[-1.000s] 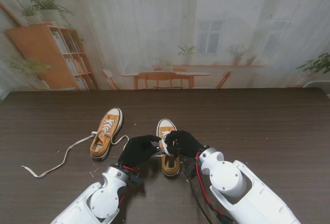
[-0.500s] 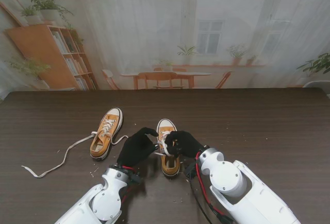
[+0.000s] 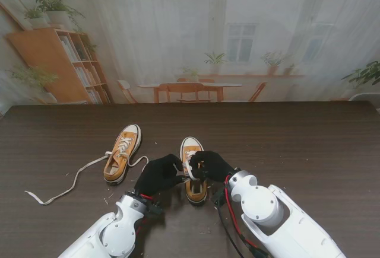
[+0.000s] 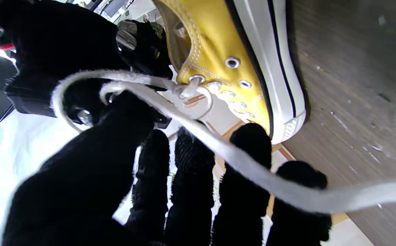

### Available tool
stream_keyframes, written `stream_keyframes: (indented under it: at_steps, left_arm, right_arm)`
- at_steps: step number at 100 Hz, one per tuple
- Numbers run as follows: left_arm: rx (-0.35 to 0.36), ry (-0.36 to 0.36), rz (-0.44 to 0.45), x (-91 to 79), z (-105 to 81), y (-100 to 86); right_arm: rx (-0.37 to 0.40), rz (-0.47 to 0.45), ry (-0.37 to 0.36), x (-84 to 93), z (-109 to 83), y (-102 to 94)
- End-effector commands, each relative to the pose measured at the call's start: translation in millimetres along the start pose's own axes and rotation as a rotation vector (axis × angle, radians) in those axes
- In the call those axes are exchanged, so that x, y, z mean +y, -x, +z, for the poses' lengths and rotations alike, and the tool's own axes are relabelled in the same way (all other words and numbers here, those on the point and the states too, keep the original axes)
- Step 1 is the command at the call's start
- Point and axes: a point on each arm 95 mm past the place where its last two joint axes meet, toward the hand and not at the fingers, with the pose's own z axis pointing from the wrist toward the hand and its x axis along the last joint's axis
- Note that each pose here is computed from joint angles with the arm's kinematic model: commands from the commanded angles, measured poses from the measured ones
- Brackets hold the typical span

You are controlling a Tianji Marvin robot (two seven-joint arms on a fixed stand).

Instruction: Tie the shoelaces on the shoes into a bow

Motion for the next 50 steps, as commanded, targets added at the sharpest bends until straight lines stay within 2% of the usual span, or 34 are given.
stream_keyframes:
  at_steps: [1,26,50]
  left_arm:
    - [-0.003,0.004,-0.02,0.6,-0.2,1.3]
    - [-0.006,0.021,-0.02,2.1,0.9,3.6]
    - [0.001,0.087,-0.005,2.8,-0.4,5.2]
  right_arm:
    - [0.004,-0.001,-0.013,-0.6,0.4,-1.6]
    - [0.016,0.002,-0.01,-0.7,1.1,-3.6]
    - [0.019,0.003,-0.005,-0.1,0.5,-4.0]
